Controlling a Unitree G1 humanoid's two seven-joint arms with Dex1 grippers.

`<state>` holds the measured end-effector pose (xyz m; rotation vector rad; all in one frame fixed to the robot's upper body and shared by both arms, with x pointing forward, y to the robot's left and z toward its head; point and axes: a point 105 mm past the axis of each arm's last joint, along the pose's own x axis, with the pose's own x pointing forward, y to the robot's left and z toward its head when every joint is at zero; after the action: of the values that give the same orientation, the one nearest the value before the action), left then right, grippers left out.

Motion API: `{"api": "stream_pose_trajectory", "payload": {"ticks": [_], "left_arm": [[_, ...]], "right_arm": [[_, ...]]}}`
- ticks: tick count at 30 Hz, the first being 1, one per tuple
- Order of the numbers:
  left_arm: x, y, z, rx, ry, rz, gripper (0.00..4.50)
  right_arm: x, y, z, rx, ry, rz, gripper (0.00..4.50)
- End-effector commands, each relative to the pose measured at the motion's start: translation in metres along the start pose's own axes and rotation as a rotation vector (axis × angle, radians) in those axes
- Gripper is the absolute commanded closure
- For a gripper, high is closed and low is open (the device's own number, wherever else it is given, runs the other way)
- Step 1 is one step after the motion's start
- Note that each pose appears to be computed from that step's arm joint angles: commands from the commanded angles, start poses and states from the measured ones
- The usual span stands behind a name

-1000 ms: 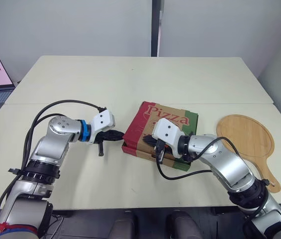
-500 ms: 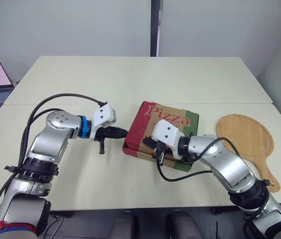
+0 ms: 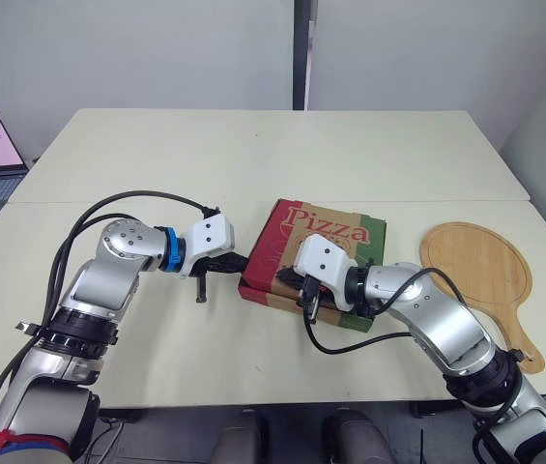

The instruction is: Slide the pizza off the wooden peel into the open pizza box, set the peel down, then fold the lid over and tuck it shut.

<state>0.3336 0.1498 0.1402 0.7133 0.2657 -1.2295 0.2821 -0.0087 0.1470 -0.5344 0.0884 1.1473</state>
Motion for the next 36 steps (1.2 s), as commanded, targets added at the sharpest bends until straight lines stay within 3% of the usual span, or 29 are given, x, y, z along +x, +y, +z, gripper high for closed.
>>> {"api": "stream_pose_trajectory", "payload": {"ticks": [1, 8, 15, 30, 36], "left_arm": [[0.007, -0.001, 0.001, 0.039, 0.016, -0.011, 4.5], [0.013, -0.009, 0.023, -0.065, -0.115, -0.046, 4.5], [0.004, 0.004, 0.056, -0.235, -0.3, -0.005, 4.5], [-0.01, -0.001, 0.023, -0.049, -0.096, -0.001, 4.5], [-0.001, -0.002, 0.019, -0.015, -0.09, -0.014, 4.5]], "right_arm": [[-0.002, 0.002, 0.009, -0.026, -0.032, 0.001, 4.47], [-0.001, 0.001, 0.01, -0.026, -0.034, -0.002, 4.47], [0.0, 0.0, 0.01, -0.025, -0.038, -0.008, 4.47], [0.0, -0.003, 0.008, -0.033, -0.031, -0.023, 4.47], [0.0, -0.003, 0.009, -0.032, -0.031, -0.022, 4.47]]}}
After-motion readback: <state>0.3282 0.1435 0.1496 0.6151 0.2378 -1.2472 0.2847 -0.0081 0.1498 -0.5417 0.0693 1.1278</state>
